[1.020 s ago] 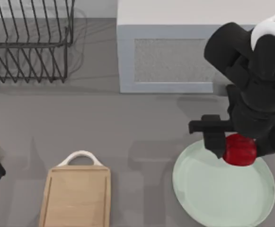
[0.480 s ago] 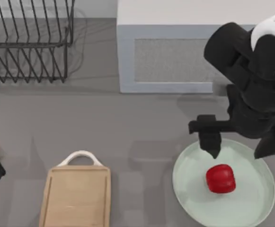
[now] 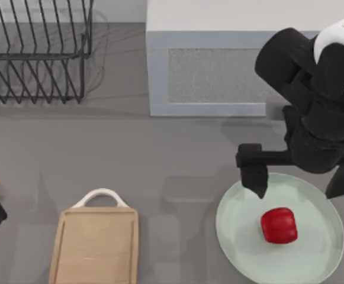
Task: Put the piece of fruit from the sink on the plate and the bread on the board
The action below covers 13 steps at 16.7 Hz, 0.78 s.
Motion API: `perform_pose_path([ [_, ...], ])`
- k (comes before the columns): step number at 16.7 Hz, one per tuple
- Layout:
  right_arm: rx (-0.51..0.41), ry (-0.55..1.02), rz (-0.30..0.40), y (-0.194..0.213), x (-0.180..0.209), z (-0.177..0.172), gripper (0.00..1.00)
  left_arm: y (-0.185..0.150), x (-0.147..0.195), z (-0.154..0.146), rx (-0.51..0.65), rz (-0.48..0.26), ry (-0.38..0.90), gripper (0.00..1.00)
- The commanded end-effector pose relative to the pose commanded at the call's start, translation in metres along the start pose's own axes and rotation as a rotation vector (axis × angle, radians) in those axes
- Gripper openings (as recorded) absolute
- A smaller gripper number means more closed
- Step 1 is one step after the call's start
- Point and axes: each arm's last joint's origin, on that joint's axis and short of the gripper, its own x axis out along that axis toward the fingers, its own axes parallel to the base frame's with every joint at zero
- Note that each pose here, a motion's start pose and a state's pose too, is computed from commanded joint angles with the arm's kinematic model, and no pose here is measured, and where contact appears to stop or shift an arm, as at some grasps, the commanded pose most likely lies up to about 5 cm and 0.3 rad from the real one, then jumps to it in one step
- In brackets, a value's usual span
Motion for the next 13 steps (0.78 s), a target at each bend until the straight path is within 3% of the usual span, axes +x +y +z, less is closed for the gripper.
perform_pose_path([
  [3, 0.001, -0.008, 0.006, -0.002, -0.001, 0.000, 1.00, 0.000, 0.000, 0.000, 0.000, 0.000, 0.000, 1.00],
  [6, 0.000, -0.086, 0.055, -0.019, -0.010, -0.008, 1.00, 0.000, 0.000, 0.000, 0.000, 0.000, 0.000, 1.00],
  [9, -0.001, -0.240, 0.133, -0.050, -0.020, -0.025, 1.00, 0.000, 0.000, 0.000, 0.000, 0.000, 0.000, 1.00],
  [13, -0.003, -0.557, 0.229, -0.100, -0.025, -0.065, 1.00, 0.000, 0.000, 0.000, 0.000, 0.000, 0.000, 1.00],
])
